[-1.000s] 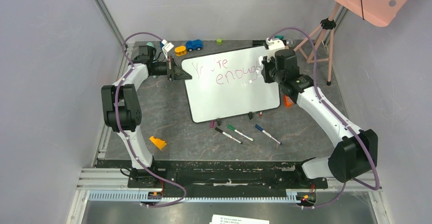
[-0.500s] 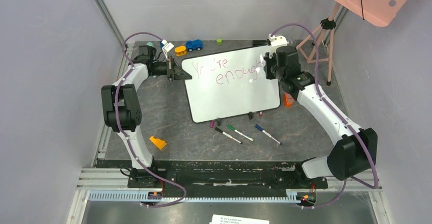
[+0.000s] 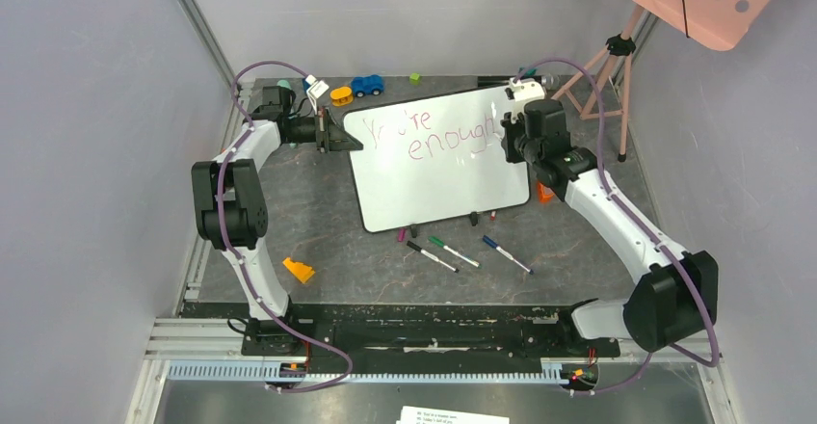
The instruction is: Write a sentence on the whiteboard
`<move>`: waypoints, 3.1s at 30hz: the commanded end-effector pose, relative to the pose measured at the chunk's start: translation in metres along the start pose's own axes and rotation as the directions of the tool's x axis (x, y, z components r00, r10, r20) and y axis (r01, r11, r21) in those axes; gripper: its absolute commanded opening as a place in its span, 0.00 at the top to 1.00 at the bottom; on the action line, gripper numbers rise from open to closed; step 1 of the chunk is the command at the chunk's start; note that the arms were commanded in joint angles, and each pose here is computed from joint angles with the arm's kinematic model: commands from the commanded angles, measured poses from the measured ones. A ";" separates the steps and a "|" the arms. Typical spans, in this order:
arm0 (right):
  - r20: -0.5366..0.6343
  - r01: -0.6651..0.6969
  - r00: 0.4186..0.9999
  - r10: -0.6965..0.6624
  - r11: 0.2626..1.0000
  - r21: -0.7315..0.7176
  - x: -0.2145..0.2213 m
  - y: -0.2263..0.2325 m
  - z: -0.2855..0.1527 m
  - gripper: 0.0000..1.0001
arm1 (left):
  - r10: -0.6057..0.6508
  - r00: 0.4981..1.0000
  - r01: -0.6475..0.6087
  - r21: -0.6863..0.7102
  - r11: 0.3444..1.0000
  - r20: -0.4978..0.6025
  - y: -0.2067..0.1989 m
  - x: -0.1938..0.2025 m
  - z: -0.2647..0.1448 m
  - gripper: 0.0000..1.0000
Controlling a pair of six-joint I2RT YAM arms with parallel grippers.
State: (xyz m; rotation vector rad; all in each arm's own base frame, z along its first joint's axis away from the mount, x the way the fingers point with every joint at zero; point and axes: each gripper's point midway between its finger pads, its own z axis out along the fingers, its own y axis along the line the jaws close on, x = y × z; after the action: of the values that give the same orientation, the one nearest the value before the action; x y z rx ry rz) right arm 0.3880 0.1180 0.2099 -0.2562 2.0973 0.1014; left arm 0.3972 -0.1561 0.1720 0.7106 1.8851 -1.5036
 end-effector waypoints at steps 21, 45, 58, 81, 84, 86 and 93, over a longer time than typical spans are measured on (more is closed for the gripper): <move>0.165 -0.076 0.978 0.129 0.953 -0.295 -0.011 0.055 -0.053 1.00 | 0.103 0.982 -0.129 -0.168 0.977 -0.159 0.047 0.045 0.013 0.98; 0.159 -0.026 0.987 0.022 0.999 0.025 -0.012 0.022 -0.043 1.00 | 0.100 0.982 -0.127 -0.168 0.978 -0.158 0.047 0.045 0.013 0.98; 0.151 -0.082 0.985 0.078 0.996 0.020 -0.026 -0.006 -0.022 1.00 | 0.103 0.982 -0.129 -0.169 0.977 -0.159 0.047 0.045 0.013 0.98; 0.100 -0.079 0.992 0.073 0.995 0.056 -0.016 -0.010 -0.001 1.00 | 0.101 0.982 -0.128 -0.168 0.977 -0.159 0.047 0.045 0.013 0.98; 0.086 -0.076 0.994 0.071 0.995 0.058 -0.011 -0.010 0.000 1.00 | 0.102 0.982 -0.129 -0.168 0.977 -0.159 0.047 0.045 0.013 0.98; 0.075 -0.074 0.995 0.069 0.996 0.058 -0.007 -0.010 0.000 1.00 | 0.102 0.982 -0.128 -0.169 0.977 -0.158 0.047 0.045 0.013 0.98; 0.033 -0.065 0.997 0.065 0.998 -0.014 0.012 0.003 -0.002 1.00 | 0.101 0.982 -0.128 -0.169 0.977 -0.159 0.047 0.045 0.013 0.98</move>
State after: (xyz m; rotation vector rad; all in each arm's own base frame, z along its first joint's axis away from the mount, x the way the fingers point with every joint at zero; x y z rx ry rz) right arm 0.3854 0.1136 0.2083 -0.1690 2.0554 0.1118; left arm 0.3970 -0.1561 0.1720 0.7109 1.8839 -1.5051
